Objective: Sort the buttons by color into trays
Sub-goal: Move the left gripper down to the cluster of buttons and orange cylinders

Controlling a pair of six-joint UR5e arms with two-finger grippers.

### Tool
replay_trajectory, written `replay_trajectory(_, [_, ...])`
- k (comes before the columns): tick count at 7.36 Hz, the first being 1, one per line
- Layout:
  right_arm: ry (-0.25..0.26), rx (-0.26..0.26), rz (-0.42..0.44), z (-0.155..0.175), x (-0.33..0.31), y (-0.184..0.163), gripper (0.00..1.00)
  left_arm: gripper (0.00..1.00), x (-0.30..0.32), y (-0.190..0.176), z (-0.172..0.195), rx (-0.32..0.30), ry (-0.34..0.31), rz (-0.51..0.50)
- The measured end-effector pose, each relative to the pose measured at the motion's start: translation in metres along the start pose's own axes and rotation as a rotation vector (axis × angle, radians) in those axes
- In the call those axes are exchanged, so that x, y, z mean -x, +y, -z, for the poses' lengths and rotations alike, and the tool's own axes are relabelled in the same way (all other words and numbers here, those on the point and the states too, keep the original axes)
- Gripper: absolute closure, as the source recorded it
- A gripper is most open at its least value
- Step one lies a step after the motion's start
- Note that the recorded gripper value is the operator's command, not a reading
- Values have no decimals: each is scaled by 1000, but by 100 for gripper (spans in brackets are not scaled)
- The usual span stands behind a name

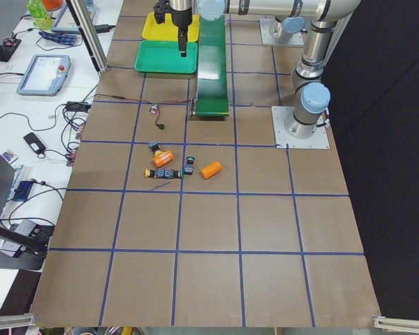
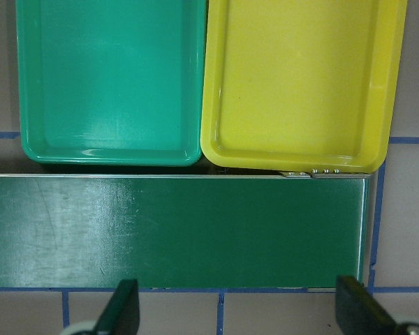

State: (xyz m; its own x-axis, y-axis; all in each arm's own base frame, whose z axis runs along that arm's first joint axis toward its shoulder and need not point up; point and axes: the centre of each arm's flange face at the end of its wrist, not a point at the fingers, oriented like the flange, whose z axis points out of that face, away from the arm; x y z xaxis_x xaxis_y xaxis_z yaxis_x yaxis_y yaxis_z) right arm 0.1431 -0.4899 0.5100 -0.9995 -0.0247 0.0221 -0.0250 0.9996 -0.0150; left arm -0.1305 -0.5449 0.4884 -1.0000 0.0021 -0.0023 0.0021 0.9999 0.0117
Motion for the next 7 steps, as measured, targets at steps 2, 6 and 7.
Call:
replay_trajectory(2, [-1, 6, -6, -2, 0, 0, 0, 0, 4, 7, 7, -10, 0, 2])
replay_trajectory(6, [-3, -39, -15, -2, 1, -3, 0, 0, 129, -19, -35, 46, 5, 52])
replay_trajectory(7, [-5, -43, -33, -1, 1, -3, 0, 0, 166, -28, -58, 40, 9, -25])
